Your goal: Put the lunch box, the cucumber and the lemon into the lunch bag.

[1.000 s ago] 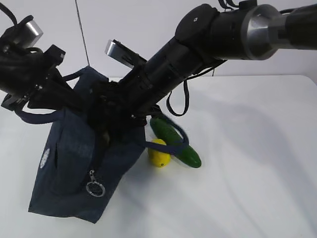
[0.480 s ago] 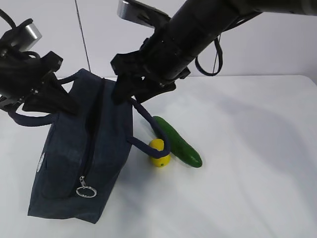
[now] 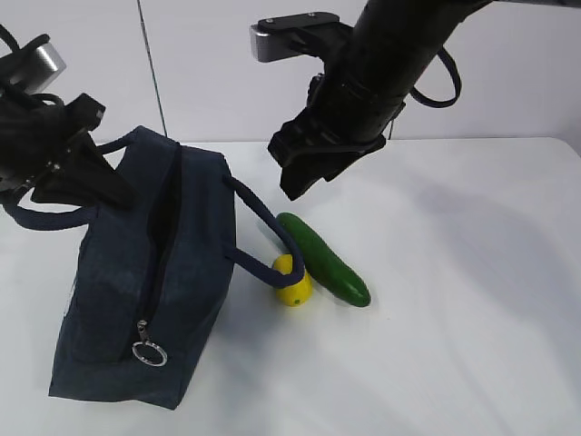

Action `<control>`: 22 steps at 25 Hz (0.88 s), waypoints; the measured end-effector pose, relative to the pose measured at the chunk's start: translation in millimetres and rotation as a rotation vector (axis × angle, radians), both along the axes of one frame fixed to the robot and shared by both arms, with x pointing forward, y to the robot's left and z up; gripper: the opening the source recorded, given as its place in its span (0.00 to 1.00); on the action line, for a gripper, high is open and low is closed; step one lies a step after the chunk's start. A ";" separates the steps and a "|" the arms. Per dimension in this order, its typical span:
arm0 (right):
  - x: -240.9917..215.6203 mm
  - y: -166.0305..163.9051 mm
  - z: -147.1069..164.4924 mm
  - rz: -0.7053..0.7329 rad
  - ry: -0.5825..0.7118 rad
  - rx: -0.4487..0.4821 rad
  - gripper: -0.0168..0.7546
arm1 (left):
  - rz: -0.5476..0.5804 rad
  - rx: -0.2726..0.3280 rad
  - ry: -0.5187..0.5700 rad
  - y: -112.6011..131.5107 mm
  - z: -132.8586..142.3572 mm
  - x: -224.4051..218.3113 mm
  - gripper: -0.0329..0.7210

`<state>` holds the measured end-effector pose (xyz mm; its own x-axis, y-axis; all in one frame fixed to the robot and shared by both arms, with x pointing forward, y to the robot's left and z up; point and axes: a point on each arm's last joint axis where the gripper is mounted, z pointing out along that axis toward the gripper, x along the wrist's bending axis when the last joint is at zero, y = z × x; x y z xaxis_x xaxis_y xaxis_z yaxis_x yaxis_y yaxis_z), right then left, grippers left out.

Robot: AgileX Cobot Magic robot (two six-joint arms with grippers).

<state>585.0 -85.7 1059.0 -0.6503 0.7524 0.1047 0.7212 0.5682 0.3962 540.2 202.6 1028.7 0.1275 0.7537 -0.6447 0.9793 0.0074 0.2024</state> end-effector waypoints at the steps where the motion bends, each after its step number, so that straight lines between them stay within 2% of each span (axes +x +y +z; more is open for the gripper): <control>1: 0.5 -0.9 -0.2 0.000 -0.006 -0.011 0.55 | 0.000 0.000 0.000 0.0 0.0 0.0 0.04; 5: 4.5 -5.3 -0.6 -0.010 -0.051 -0.061 0.55 | -0.003 0.008 -0.001 0.5 -0.4 -0.1 0.04; 10: 10.1 -4.9 -0.5 -0.019 -0.106 -0.059 0.55 | -0.010 0.034 0.000 2.6 -2.0 -0.5 0.04; 22: 33.2 5.9 -64.9 -0.015 -0.038 -0.124 0.55 | -0.013 0.078 0.007 5.7 -4.0 -1.0 0.04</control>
<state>618.3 -79.7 994.1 -0.6410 0.7674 -0.0140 0.7156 0.6041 0.3507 539.3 208.3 1024.7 0.1335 0.8002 -0.5847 0.9805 -0.0209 0.1953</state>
